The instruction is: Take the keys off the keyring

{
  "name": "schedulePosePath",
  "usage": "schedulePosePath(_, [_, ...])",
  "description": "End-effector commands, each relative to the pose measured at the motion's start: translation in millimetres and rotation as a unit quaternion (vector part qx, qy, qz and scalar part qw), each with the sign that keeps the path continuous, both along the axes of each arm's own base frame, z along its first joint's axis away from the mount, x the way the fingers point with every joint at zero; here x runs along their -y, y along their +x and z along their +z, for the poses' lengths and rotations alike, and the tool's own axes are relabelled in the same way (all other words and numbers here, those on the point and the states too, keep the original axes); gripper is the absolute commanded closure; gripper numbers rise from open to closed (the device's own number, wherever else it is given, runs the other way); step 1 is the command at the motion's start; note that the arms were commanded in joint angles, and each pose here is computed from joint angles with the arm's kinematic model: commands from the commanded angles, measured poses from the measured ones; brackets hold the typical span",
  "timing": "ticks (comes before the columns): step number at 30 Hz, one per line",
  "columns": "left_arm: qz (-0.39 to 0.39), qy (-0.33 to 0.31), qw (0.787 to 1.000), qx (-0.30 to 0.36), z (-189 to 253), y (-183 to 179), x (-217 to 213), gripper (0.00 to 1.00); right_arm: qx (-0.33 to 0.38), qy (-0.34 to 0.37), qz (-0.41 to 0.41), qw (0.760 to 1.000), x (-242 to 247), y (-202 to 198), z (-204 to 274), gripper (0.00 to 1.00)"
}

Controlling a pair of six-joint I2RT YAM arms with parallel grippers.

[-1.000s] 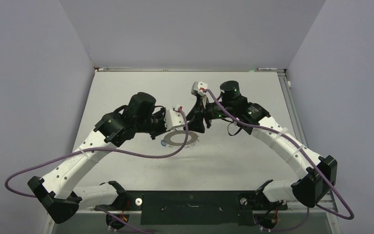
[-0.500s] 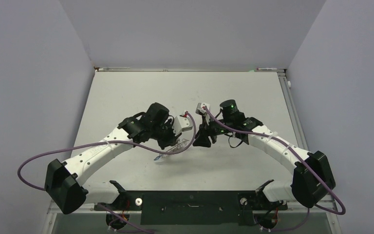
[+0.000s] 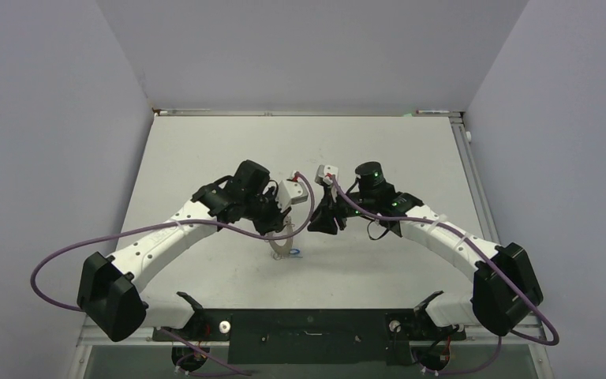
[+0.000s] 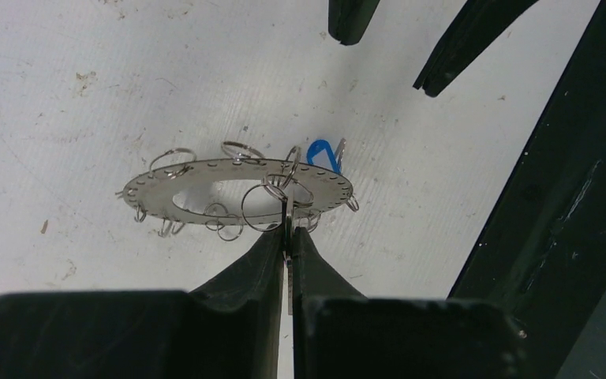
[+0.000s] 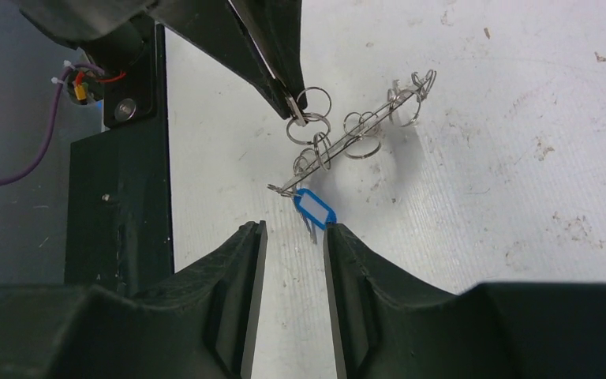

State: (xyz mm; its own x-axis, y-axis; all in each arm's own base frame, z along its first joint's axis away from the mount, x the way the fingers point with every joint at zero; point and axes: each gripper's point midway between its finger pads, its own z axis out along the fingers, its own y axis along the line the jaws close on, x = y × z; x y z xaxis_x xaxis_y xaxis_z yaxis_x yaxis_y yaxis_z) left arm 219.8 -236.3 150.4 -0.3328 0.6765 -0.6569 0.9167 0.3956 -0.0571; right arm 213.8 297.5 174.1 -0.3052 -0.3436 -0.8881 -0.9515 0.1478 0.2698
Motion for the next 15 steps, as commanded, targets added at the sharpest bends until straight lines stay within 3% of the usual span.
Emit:
schedulePosePath(1, [-0.01,-0.043,0.999,0.014,26,7,15,1.0,0.061,0.041,0.029,0.997,-21,8,26,0.67])
schedulePosePath(15, [-0.051,-0.07,0.996,0.013,38,-3,14,1.0,0.185,0.022,0.095,0.978,-51,8,15,0.68])
